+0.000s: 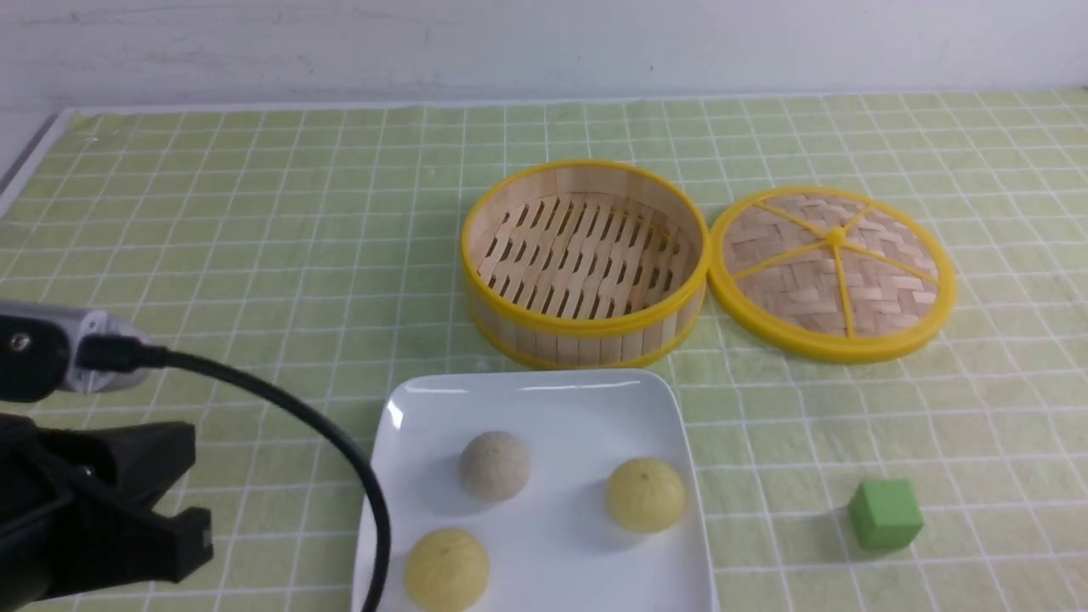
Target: Put the steamed buns into the plate on the green tablecloth.
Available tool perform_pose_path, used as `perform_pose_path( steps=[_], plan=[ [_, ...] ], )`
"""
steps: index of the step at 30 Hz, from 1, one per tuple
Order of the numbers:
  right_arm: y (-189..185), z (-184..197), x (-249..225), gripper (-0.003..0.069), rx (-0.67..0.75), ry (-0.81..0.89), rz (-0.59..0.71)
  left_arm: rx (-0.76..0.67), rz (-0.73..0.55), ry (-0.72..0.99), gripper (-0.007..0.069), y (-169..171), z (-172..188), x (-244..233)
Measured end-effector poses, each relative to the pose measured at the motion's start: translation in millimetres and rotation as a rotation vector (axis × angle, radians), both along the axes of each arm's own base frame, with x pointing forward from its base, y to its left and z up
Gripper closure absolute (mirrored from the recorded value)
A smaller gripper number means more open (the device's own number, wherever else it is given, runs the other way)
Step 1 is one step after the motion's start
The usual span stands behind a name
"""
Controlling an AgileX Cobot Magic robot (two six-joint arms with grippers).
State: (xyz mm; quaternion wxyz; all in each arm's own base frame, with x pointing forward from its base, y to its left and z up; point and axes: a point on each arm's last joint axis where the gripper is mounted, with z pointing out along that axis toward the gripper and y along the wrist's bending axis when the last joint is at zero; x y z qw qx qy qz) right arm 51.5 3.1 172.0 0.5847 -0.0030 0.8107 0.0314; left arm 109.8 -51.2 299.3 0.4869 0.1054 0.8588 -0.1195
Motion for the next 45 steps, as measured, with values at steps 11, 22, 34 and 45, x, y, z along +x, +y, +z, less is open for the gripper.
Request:
perform_pose_path(
  steps=[11,22,34,45],
  plan=[
    [0.0,0.0,0.0,0.0477,0.0,0.0,0.0,-0.075,0.066,-0.103,0.0602,19.5,-30.6,-17.3],
    [0.0,0.0,0.0,0.046,0.0,0.0,0.0,0.003,0.333,-0.211,0.0592,52.3,-110.2,-55.0],
    [0.0,0.0,0.0,0.0446,0.0,0.0,0.0,0.019,0.354,-0.22,0.0582,54.0,-126.8,-57.6],
    [0.0,-0.1,0.0,0.0427,0.0,0.001,0.0,0.02,0.354,-0.22,0.0571,54.0,-126.8,-57.6]
  ],
)
